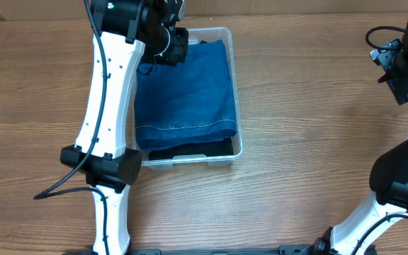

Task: Pack container

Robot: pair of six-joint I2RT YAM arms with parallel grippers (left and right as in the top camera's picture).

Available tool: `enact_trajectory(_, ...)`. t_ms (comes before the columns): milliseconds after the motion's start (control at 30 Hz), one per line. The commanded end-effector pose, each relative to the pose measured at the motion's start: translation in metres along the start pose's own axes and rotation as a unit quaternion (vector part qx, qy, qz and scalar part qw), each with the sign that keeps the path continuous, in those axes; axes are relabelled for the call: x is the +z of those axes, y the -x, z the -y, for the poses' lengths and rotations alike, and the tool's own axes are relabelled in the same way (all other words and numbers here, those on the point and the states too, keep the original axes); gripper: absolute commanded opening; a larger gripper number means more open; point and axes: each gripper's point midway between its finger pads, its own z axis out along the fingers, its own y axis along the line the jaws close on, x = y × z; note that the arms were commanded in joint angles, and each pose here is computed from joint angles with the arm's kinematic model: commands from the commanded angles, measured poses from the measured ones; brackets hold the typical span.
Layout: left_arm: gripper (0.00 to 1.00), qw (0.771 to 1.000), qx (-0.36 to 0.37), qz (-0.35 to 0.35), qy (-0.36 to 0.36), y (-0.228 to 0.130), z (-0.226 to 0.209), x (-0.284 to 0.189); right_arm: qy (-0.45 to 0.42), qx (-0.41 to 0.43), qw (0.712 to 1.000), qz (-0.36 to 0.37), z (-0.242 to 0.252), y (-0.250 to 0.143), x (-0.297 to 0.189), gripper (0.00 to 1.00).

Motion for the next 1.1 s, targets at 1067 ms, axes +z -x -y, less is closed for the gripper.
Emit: enact_trajectory(1067,0.04,0.950,-0.144,-0.203,0.189,-0.186,-0.114,0.050,-0.001,0.003,1.000,0.004,0.000,0.002,0.000,1.00)
